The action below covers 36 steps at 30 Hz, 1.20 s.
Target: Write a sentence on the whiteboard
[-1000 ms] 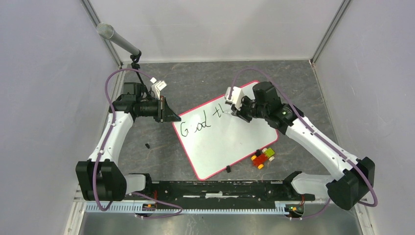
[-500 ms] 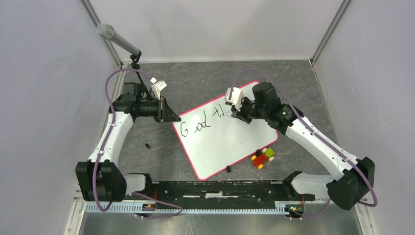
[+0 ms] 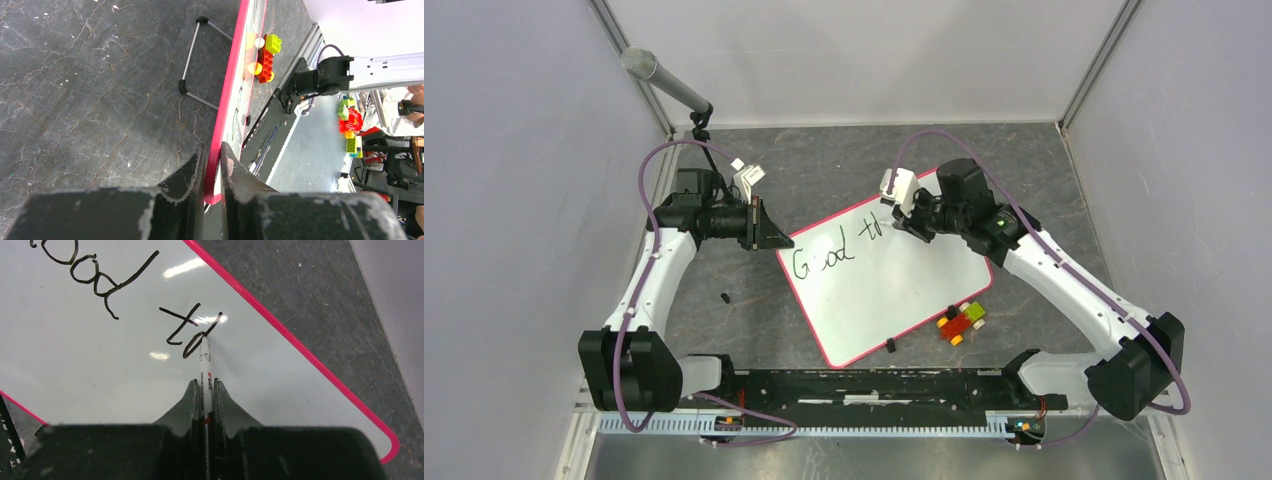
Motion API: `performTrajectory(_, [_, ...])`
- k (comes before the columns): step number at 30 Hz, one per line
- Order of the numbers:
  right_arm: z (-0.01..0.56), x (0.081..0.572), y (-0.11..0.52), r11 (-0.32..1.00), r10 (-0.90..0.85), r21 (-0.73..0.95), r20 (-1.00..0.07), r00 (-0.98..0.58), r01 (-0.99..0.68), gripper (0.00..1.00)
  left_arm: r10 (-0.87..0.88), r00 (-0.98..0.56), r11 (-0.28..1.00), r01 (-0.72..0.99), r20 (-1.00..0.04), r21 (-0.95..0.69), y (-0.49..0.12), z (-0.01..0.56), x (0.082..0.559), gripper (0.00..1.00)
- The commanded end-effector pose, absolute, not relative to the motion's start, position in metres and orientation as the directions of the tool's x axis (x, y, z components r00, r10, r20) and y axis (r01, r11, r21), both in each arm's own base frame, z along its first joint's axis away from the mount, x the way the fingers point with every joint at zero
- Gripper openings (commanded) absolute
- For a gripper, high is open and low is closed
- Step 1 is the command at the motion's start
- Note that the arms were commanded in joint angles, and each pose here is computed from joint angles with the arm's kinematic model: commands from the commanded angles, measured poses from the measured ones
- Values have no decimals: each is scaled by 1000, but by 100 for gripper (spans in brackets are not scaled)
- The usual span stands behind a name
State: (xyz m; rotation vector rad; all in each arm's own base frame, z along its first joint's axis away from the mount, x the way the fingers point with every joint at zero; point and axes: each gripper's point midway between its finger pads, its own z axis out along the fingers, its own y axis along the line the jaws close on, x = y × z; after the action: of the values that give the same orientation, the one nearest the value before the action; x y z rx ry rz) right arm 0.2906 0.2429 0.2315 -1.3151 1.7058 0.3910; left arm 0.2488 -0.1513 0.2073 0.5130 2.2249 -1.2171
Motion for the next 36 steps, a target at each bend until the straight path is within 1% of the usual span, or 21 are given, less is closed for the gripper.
performTrajectory(1, [245,307,228,428,-607,-343,-795,15,-836,0,119,-760,553,585,-639,-593,-147,195,248,2])
performTrajectory(9, [240,303,223,422,-610,-330,-792,4,-844,0,119,-762,555,582,-636,-594,-147,194,248,2])
performTrajectory(15, [225,288,224,378,-618,-285,-786,-11,-881,0,119,-761,557,583,-638,-591,-147,194,248,2])
performTrajectory(22, [210,271,217,358,-633,-256,-774,-32,-898,0,119,-761,557,583,-638,-592,-147,194,247,2])
performTrajectory(26, [220,269,217,361,-622,-263,-783,-21,-894,0,121,-761,556,584,-638,-591,-147,194,247,3])
performTrajectory(32, [261,277,224,389,-567,-296,-824,27,-872,0,116,-758,552,586,-642,-593,-148,197,247,2])
performTrajectory(36, [269,286,221,412,-571,-322,-821,35,-852,0,121,-752,554,593,-647,-585,-147,197,245,2])
